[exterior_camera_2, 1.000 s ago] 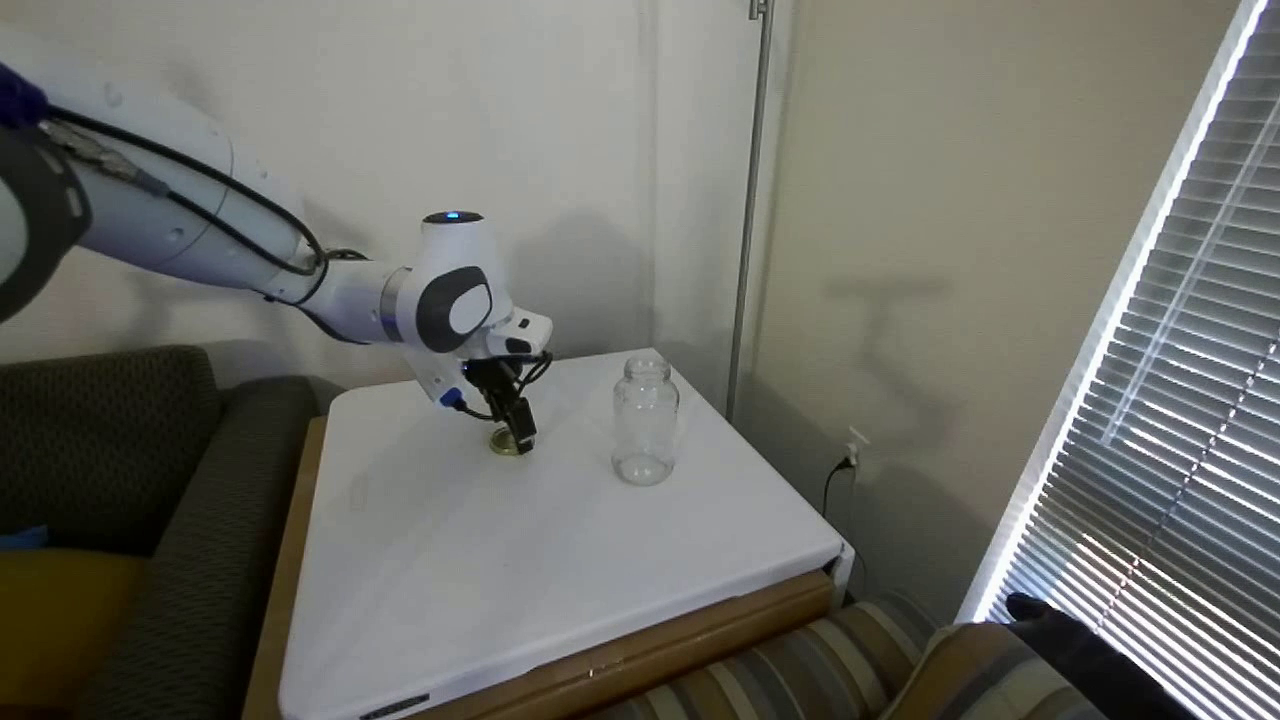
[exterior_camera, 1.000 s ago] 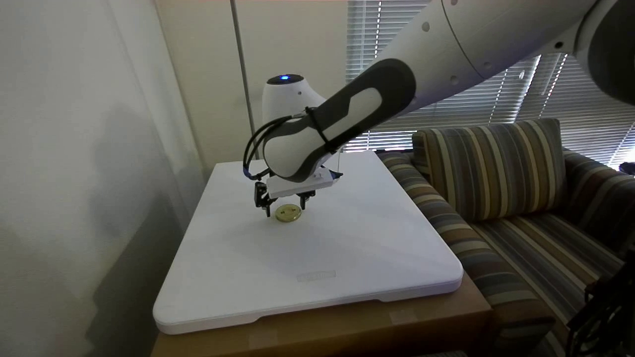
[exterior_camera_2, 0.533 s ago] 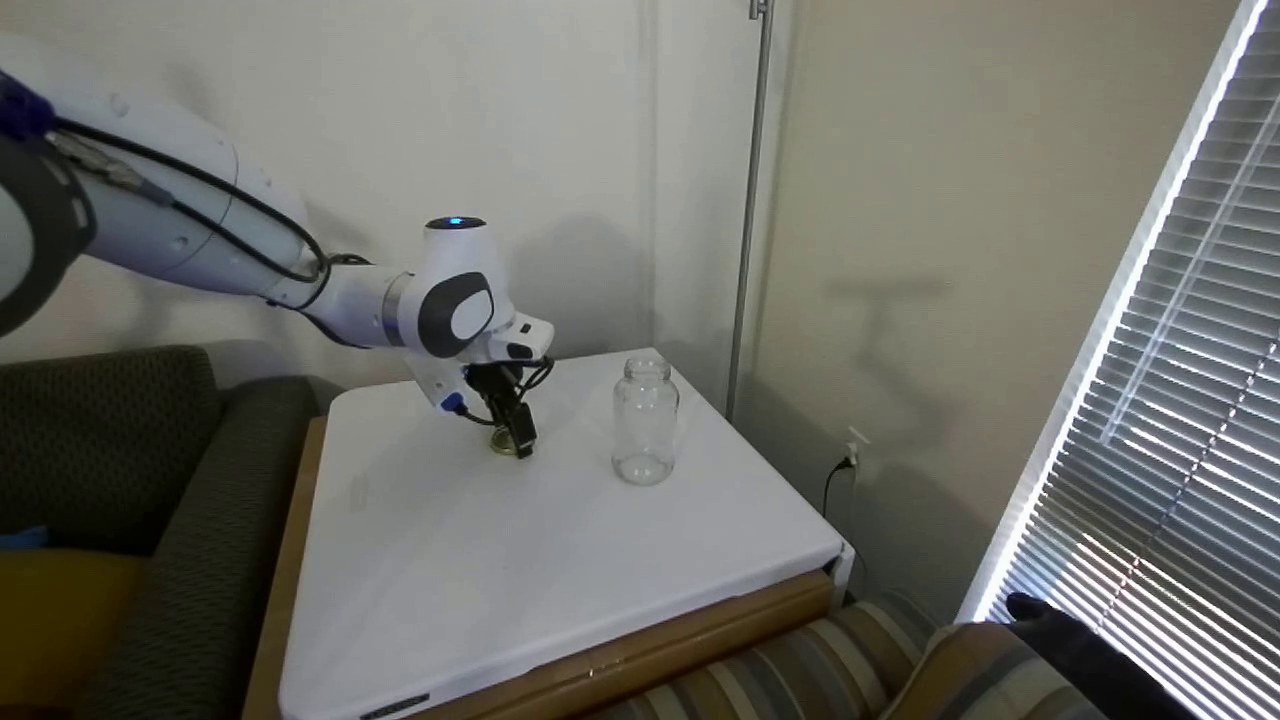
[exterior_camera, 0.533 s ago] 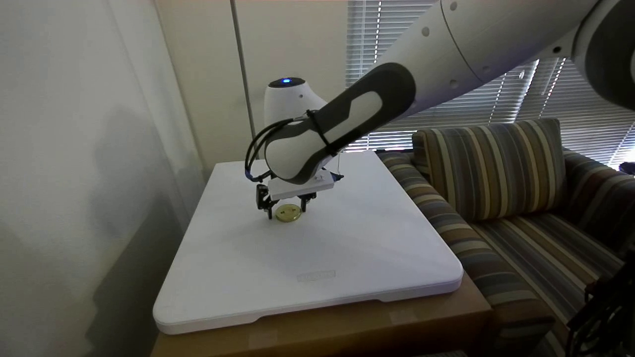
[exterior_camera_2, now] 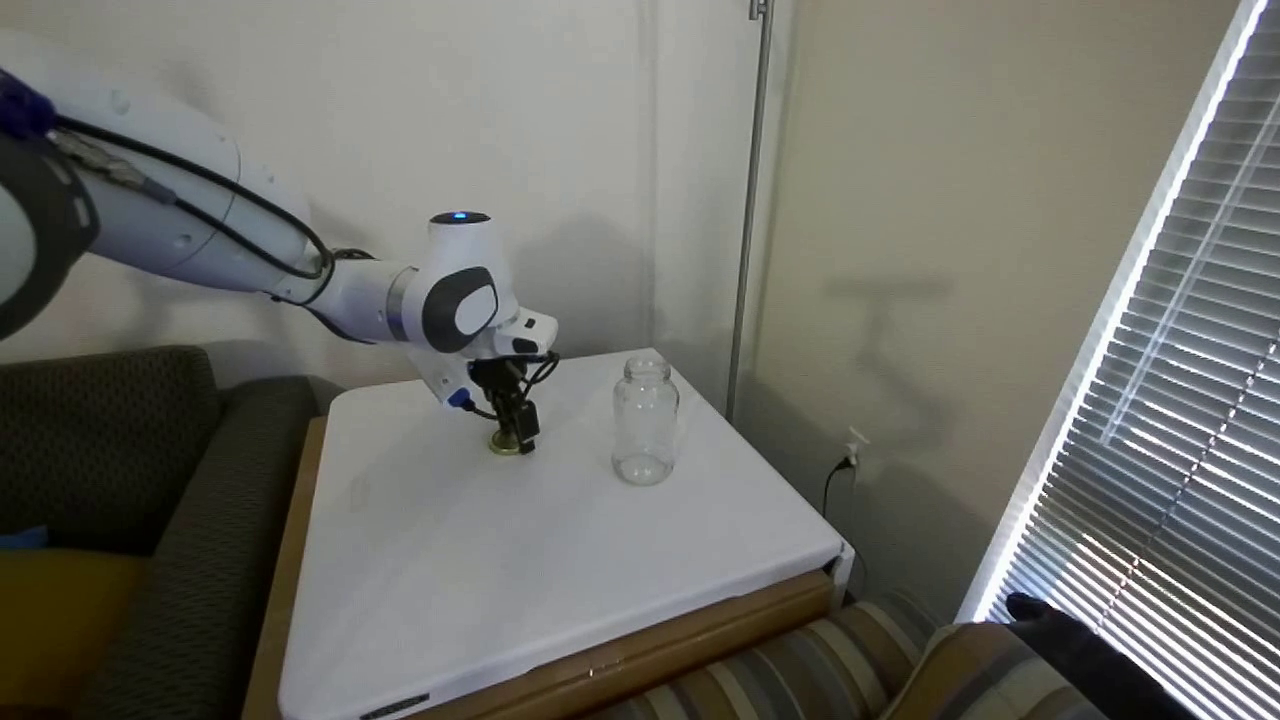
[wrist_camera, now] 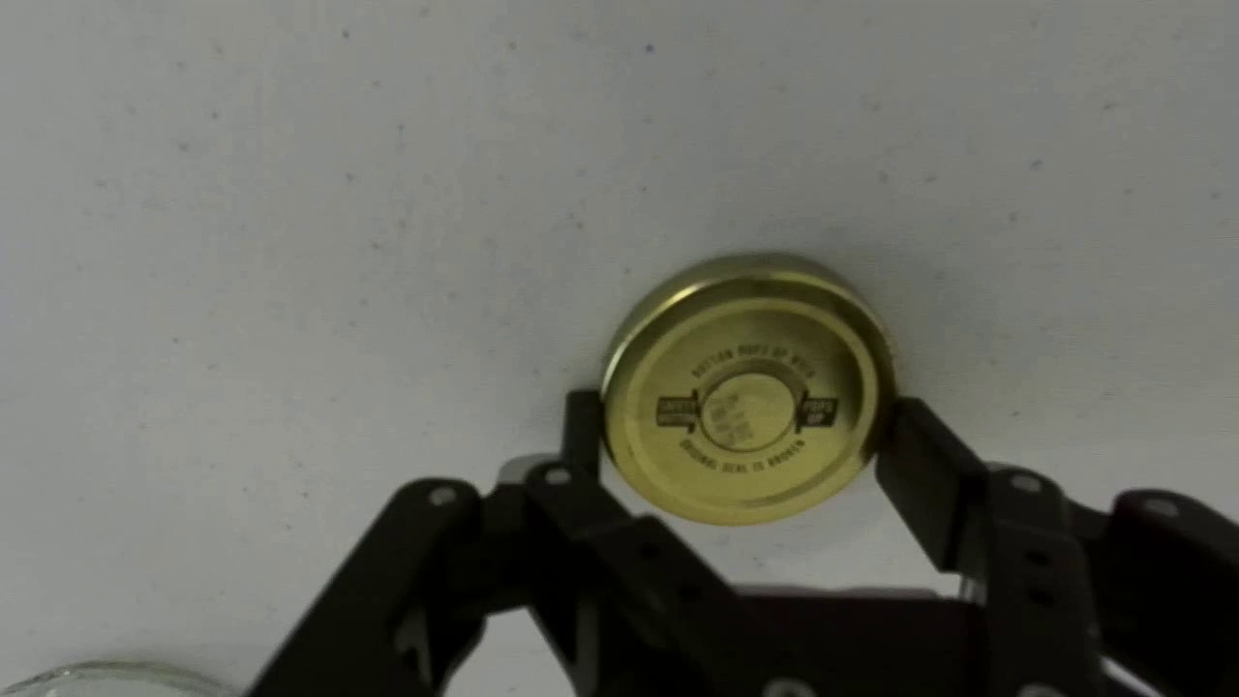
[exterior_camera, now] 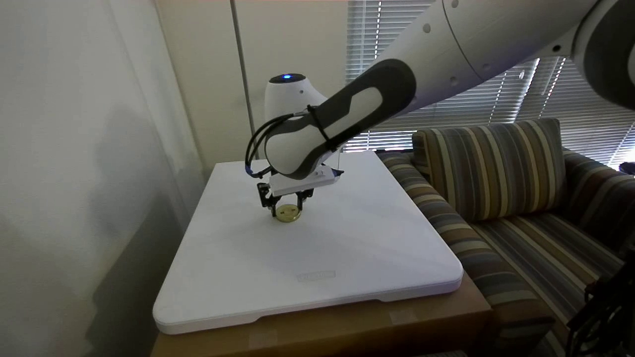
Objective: Put the lid on top of the glass jar
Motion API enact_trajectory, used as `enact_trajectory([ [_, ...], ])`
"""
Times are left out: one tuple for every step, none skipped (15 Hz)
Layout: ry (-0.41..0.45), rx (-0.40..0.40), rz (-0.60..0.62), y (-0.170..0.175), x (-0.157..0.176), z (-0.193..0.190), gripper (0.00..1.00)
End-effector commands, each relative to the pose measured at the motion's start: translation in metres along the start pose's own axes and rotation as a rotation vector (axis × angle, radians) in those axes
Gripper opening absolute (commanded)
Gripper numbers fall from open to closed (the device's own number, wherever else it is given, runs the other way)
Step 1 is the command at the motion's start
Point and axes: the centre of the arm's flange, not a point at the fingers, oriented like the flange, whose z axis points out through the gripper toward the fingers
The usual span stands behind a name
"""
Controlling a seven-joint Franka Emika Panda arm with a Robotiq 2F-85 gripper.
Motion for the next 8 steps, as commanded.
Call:
enact_trajectory([
  [-0.042,-0.004,-0.074,-0.006,0.002,-0.02,0.47],
  [-0.038,-0.012,-0.092,-0.009,0.002,-0.027,0.47],
  [-0.031,-0.022,-0.11,-0.011,0.003,-0.037,0.47],
  [-0.027,-0.024,-0.126,-0.013,0.006,-0.046,0.47],
  [-0.016,-0.028,-0.141,-0.015,0.009,-0.056,0.47],
  [-0.006,-0.036,-0.154,-0.017,0.013,-0.067,0.47],
  [0.002,-0.041,-0.163,-0.019,0.017,-0.076,0.47],
  [0.01,-0.044,-0.172,-0.02,0.023,-0.089,0.47],
])
